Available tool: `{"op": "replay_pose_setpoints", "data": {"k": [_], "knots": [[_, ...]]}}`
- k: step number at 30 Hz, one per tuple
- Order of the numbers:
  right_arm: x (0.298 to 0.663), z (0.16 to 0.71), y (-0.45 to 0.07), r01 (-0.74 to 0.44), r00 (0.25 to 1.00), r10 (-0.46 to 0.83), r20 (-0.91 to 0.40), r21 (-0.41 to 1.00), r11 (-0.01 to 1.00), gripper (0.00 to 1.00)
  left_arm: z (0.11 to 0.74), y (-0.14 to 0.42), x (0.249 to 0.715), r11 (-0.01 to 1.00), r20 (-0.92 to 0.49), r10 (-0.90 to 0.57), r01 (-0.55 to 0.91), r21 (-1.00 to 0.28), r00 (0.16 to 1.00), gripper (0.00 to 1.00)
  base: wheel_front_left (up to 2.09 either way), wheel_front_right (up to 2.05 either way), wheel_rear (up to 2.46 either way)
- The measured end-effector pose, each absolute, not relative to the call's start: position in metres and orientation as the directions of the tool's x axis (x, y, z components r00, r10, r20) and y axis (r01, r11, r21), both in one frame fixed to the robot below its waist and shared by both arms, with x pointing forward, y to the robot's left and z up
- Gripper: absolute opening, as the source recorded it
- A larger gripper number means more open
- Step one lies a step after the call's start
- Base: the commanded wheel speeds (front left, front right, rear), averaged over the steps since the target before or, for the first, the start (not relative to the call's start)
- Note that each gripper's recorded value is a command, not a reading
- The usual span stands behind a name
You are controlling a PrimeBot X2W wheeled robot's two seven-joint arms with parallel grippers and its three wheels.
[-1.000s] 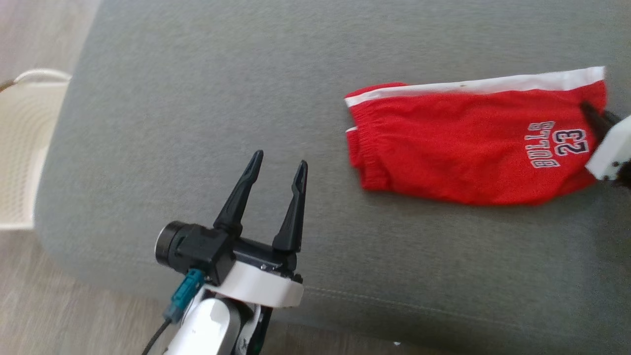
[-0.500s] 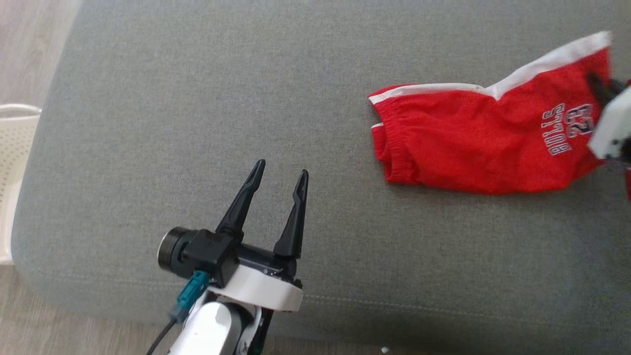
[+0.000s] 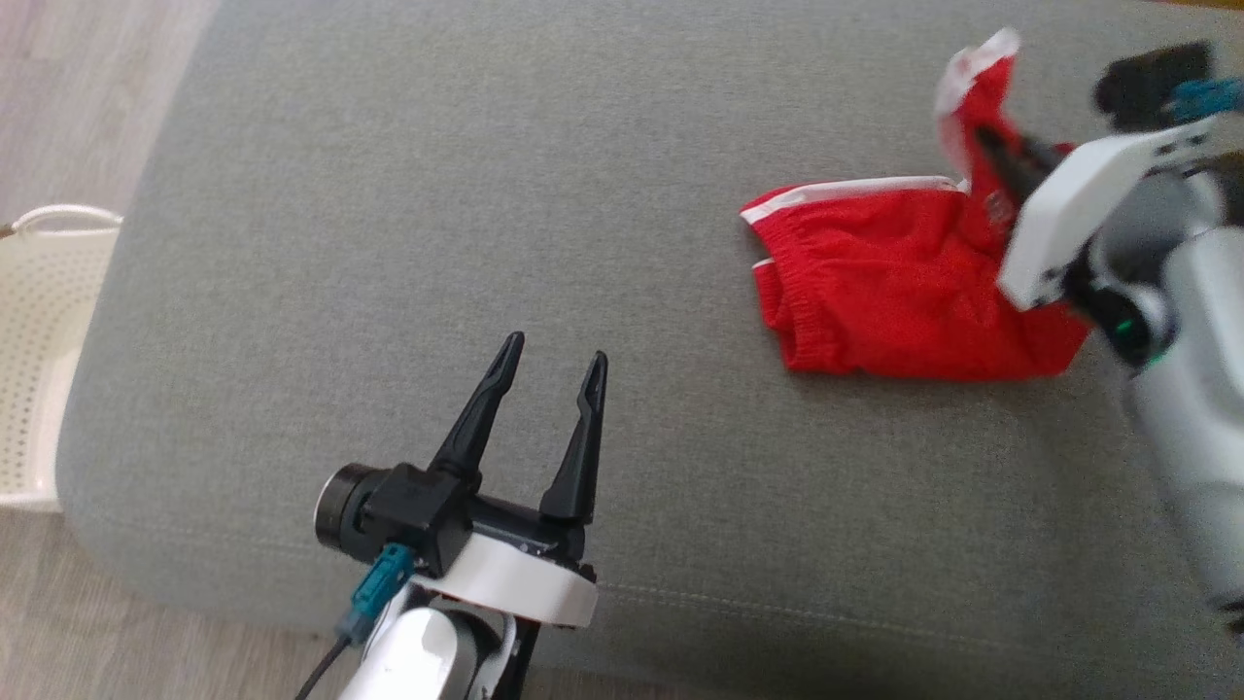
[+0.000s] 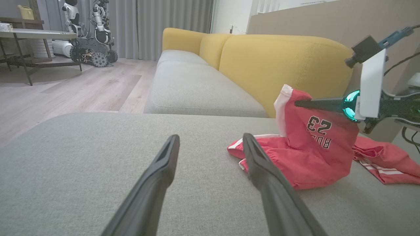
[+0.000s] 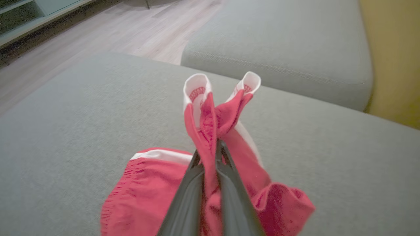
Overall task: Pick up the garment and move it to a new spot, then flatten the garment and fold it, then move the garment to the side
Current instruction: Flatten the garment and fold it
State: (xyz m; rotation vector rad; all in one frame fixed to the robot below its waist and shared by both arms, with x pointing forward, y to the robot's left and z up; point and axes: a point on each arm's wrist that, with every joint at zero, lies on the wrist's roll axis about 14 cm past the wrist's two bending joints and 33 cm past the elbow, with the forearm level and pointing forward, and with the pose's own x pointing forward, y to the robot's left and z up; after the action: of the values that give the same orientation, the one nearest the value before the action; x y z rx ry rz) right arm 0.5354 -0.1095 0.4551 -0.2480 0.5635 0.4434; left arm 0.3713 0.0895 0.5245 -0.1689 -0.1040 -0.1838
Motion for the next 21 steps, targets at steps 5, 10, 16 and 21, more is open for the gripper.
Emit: {"op": "replay_pose_setpoints", "data": {"k": [5,10,16,21], "knots": [[0.511,0.431,-0.058,-0.541,0.679,0.416,-0.605,-0.03,0.84,0.0,0.522,0.096,0.37,0.973,0.108,-0.156,0.172,-0.155,0.982,1.0,0.0,0.0,0.0],[0.496,0.422,-0.022,-0.578,0.635,0.469,-0.614,0.025,0.816,0.0,0.518,0.103,0.369,0.976,0.095,-0.136,0.15,-0.157,0.986,1.0,0.0,0.0,0.0],[0.486,0.434,0.011,-0.586,0.637,0.534,-0.556,0.101,0.804,1.0,0.518,0.105,0.368,0.978,0.093,-0.124,0.138,-0.156,0.988,1.0,0.0,0.0,0.0],[0.492,0.47,0.016,-0.561,0.715,0.573,-0.4,0.161,0.812,1.0,0.521,0.102,0.367,0.976,0.103,-0.132,0.148,-0.16,0.986,1.0,0.0,0.0,0.0]]}}
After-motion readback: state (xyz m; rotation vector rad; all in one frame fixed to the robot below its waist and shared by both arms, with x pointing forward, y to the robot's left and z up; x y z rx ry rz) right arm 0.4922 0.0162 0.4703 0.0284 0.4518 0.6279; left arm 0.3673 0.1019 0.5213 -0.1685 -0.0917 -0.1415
